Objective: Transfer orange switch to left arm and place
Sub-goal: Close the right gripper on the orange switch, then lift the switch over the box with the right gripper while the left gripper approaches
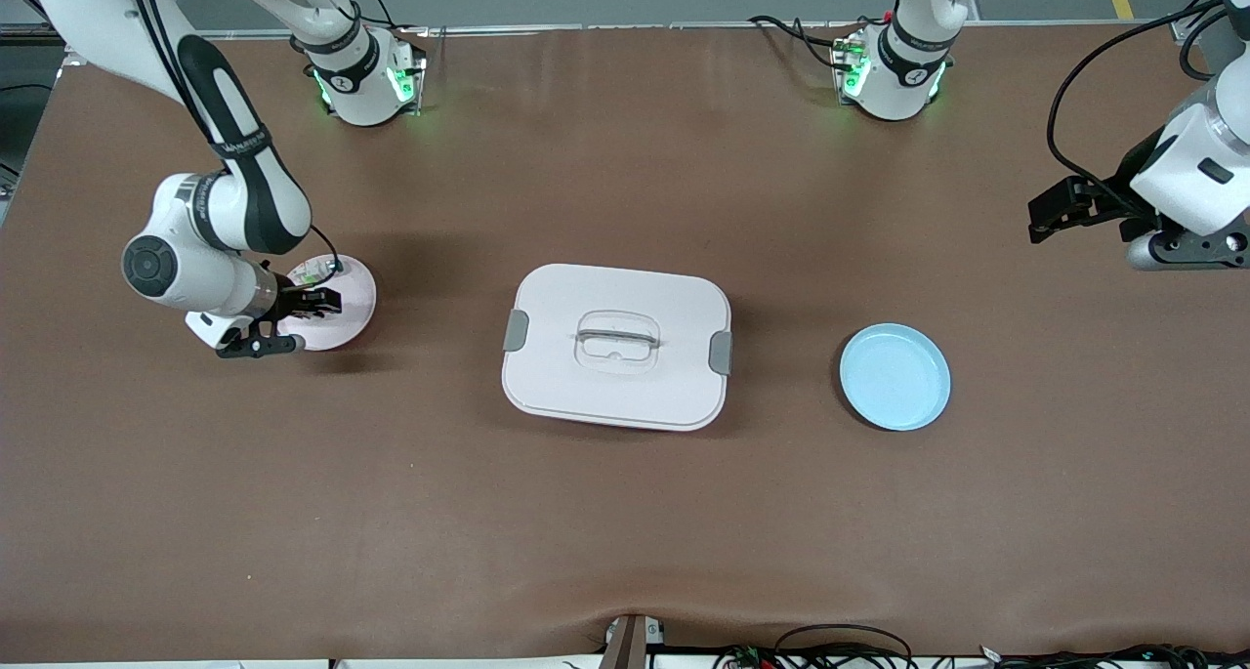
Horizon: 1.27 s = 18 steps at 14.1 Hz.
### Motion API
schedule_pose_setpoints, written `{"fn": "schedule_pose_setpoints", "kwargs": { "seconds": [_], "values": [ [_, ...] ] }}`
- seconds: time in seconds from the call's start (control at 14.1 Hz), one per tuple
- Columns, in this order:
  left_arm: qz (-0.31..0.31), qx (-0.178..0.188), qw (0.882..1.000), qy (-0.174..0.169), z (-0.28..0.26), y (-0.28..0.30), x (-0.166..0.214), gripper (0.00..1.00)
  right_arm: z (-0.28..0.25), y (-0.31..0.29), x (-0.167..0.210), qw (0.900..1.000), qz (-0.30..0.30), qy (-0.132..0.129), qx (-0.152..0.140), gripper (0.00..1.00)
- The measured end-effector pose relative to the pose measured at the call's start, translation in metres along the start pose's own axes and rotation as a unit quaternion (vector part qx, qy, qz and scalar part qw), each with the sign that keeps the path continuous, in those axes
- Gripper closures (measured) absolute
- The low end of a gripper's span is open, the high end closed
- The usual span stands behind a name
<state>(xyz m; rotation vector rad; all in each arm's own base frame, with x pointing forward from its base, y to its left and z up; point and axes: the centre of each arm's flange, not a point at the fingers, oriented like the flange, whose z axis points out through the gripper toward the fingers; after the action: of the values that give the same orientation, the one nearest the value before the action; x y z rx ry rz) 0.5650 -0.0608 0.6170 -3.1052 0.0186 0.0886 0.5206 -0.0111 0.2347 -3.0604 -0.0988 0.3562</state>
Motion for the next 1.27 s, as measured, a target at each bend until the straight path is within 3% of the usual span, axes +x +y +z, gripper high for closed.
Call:
{"fn": "schedule_pose_setpoints", "kwargs": {
  "seconds": [0.28,0.49,0.71,0.92,1.13,1.27],
  "values": [
    [-0.002,0.001,1.000,-0.009,0.010,-0.002,0.006,0.00,-0.102,-0.054,0.001,0.997,0.047,-0.066,-0.005,0.27],
    [-0.004,0.002,1.000,-0.018,0.020,-0.003,0.011,0.00,-0.176,-0.110,0.000,0.993,0.089,-0.075,-0.018,0.27],
    [-0.005,0.002,1.000,-0.023,0.025,-0.004,0.014,0.00,-0.213,-0.194,-0.012,0.986,0.149,-0.076,-0.010,0.27],
    [0.008,0.002,1.000,-0.024,0.027,-0.005,0.015,0.00,-0.230,-0.278,-0.031,0.974,0.206,-0.088,0.037,0.27],
    [0.015,0.002,0.999,-0.031,0.035,-0.004,0.019,0.00,-0.239,-0.324,-0.029,0.949,0.266,-0.127,0.111,0.27],
    [0.016,-0.015,0.999,-0.037,0.038,0.000,0.019,0.00,-0.241,-0.336,-0.016,0.932,0.296,-0.140,0.158,0.27]
  ]
}}
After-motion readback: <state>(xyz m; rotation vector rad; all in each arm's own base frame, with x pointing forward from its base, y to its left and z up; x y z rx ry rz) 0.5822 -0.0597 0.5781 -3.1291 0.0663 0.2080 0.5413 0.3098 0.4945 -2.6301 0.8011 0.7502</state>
